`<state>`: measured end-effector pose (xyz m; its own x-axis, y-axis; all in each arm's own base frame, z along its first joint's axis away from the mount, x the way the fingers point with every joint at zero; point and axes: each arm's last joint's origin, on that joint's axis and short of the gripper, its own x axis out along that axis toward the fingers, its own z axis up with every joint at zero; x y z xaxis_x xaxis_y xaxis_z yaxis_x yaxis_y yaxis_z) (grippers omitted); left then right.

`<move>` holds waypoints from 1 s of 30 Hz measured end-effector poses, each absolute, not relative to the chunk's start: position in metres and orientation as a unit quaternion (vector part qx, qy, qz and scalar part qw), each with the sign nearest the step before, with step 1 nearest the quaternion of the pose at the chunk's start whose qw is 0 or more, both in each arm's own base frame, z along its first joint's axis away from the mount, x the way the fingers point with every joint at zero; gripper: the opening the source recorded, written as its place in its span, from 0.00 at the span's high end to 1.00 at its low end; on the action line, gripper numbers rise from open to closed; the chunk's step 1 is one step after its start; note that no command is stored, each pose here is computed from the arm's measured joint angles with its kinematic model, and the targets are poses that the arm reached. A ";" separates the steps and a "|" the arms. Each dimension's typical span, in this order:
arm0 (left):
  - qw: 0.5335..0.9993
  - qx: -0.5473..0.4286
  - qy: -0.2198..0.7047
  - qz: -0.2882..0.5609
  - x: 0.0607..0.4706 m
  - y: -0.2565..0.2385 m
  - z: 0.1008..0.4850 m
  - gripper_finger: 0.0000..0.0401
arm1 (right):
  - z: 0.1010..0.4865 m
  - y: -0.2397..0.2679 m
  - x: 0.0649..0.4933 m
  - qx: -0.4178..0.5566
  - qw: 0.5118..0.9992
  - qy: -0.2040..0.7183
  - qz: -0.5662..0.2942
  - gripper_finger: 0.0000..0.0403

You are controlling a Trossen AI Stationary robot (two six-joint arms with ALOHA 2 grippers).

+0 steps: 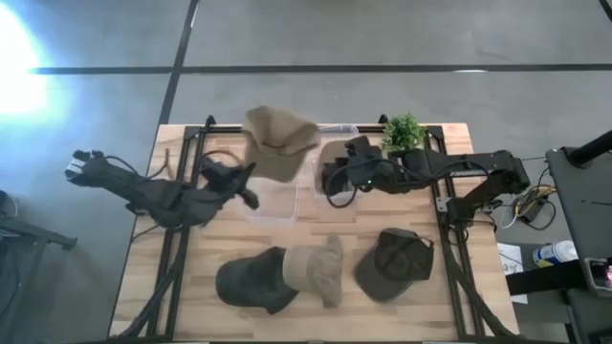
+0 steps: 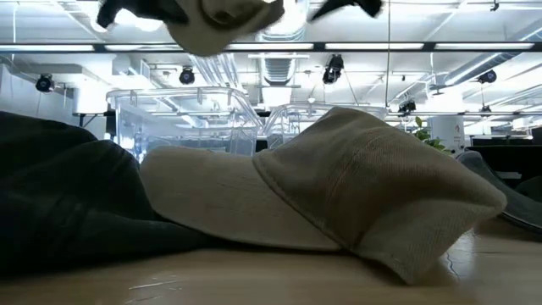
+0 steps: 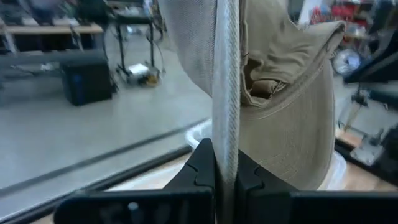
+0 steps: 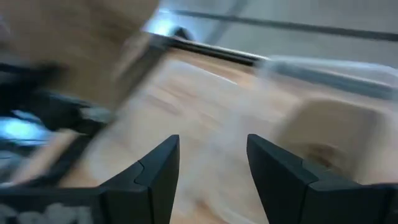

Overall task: Pick & Place hat
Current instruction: Put the left brown cap into the right transparent bin

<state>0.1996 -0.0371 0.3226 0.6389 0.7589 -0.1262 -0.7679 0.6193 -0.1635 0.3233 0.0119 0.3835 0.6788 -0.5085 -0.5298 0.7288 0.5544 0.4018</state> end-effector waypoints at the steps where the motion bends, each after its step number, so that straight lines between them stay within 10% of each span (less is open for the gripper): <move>1: 0.901 -0.101 0.026 0.421 0.207 -0.034 0.321 0.98 | 0.384 0.013 0.328 0.307 0.869 0.169 -0.349 0.55; 30: 0.907 -0.072 -0.008 0.414 0.244 -0.006 0.324 0.98 | 0.379 0.016 0.329 0.353 0.856 0.196 -0.323 0.55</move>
<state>0.2443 -0.0056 0.3238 0.6575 0.7520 -0.0459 -0.7498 0.6472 -0.1373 0.3290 0.0156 0.3794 0.7144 -0.4141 -0.5640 0.6913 0.5423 0.4775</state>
